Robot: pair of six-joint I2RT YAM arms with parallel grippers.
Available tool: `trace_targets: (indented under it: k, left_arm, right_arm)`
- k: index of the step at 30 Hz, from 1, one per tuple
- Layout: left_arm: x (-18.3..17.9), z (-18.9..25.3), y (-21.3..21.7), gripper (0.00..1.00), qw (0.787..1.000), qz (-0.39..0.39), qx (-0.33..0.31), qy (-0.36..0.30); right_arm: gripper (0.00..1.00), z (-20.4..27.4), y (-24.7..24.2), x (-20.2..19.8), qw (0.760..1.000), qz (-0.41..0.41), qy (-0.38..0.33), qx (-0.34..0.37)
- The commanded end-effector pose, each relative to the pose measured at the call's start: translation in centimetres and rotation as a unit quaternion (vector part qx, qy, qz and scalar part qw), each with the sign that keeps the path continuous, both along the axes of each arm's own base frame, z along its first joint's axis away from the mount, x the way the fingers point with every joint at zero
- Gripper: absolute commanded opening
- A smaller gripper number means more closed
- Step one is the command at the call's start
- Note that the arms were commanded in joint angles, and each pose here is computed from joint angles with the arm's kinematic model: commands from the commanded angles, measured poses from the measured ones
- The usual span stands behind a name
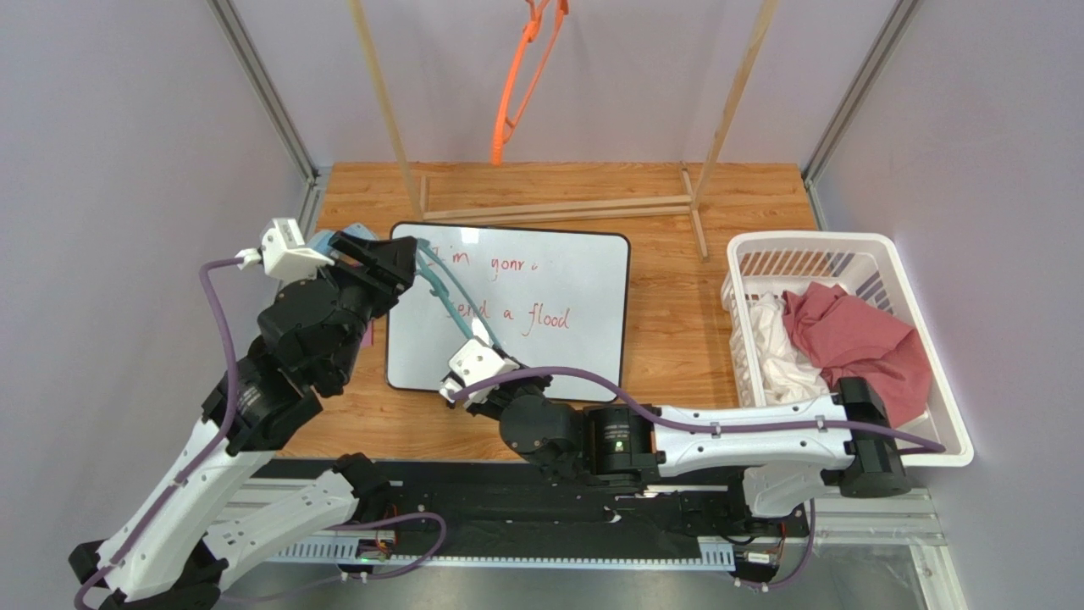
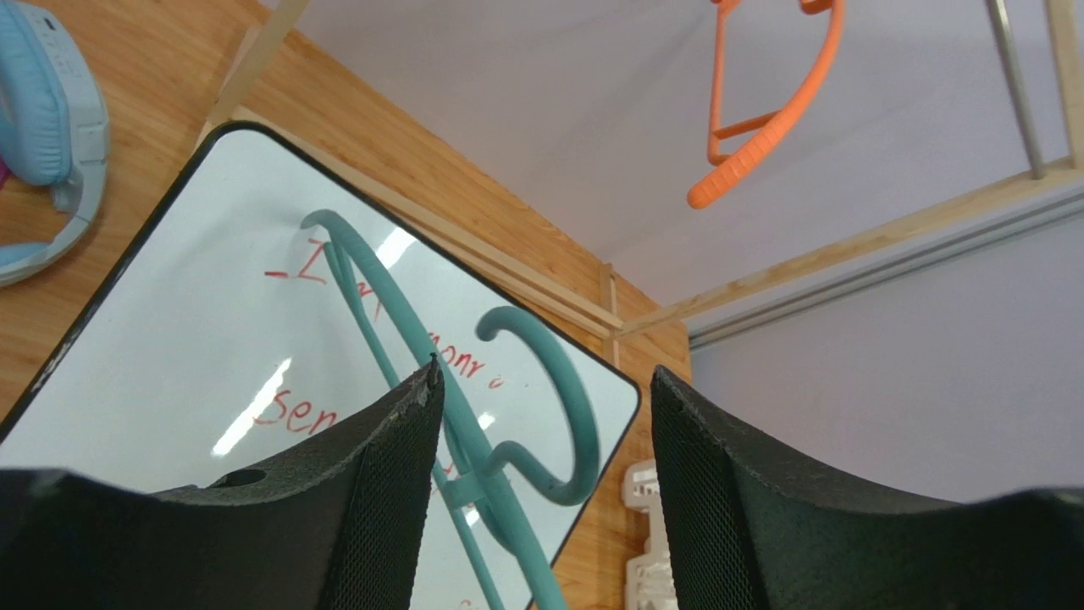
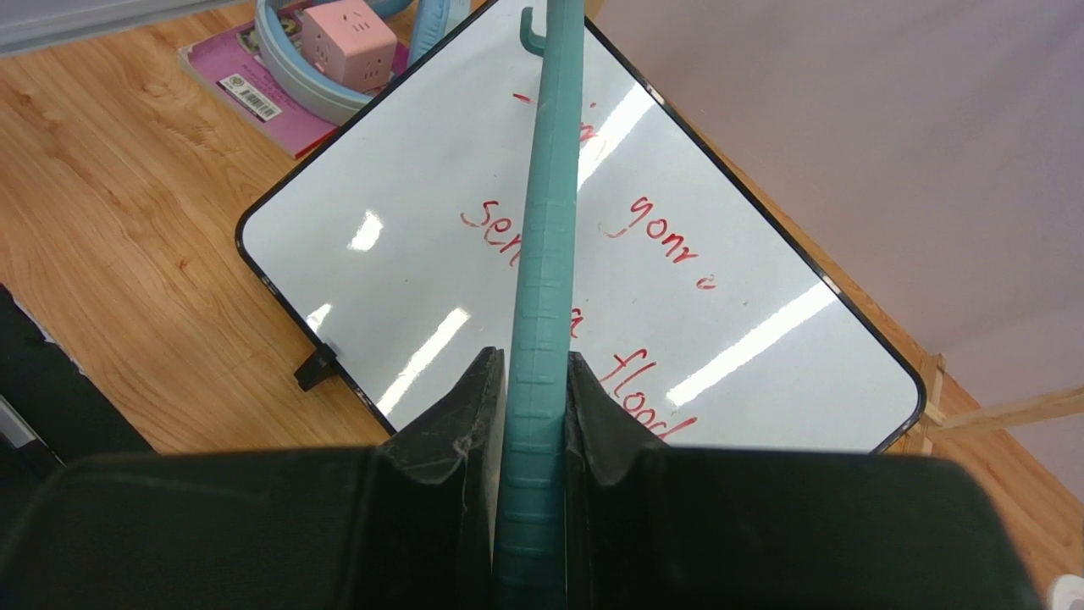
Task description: Remove the t-shirt from the hanger
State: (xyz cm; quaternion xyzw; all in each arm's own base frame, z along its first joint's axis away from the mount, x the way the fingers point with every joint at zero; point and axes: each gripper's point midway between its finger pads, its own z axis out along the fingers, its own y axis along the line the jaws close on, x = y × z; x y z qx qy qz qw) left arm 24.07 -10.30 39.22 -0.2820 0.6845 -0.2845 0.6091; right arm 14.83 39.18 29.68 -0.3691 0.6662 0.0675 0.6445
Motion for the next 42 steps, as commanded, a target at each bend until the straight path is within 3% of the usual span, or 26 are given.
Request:
trace_targets:
  k: [1, 11, 14, 15, 19, 23, 25, 31, 38, 42]
  left_arm:
    - [-1.5, 3.1, 0.5, 0.66, 0.998, -0.026, -0.012, -0.057]
    - [-8.5, 7.7, 4.3, 0.69, 0.973, -0.087, 0.015, -0.214]
    - [-10.1, 7.3, 6.1, 0.69, 0.969, -0.079, 0.035, -0.231]
    - [-10.3, 7.0, 6.5, 0.69, 0.969, -0.075, 0.042, -0.232]
    - [-11.0, 5.5, 8.1, 0.68, 0.973, -0.057, 0.055, -0.218]
    - [-11.3, 4.6, 8.9, 0.68, 0.975, -0.046, 0.058, -0.211]
    - [-11.1, 4.2, 8.9, 0.67, 0.975, -0.044, 0.062, -0.208]
    - [-10.1, 3.5, 7.8, 0.66, 0.977, -0.050, 0.070, -0.195]
    - [-9.5, 3.3, 5.7, 0.65, 0.976, -0.087, 0.075, -0.184]
    - [-9.4, 2.9, 5.4, 0.65, 0.977, -0.091, 0.074, -0.179]
  right_arm:
    - [0.00, 4.5, -1.4, -0.3, 0.994, 0.007, 0.003, 0.106]
    - [0.00, 8.2, -5.2, -1.7, 0.975, 0.081, 0.059, 0.196]
    - [0.00, 8.0, -5.8, -2.3, 0.958, 0.138, 0.114, 0.224]
    - [0.00, 7.3, -5.1, -3.8, 0.945, 0.199, 0.144, 0.215]
    - [0.00, 5.2, -6.3, -4.9, 0.923, 0.243, 0.215, 0.207]
    - [0.00, 3.2, -8.8, -3.7, 0.904, 0.215, 0.294, 0.223]
    - [0.00, 2.7, -9.5, -4.1, 0.879, 0.223, 0.343, 0.247]
    - [0.00, 3.5, -14.0, 0.4, 0.849, 0.146, 0.385, 0.331]
    - [0.00, 4.1, -20.8, 7.4, 0.813, 0.040, 0.373, 0.445]
    - [0.00, 5.9, -24.3, 10.5, 0.809, -0.002, 0.324, 0.491]
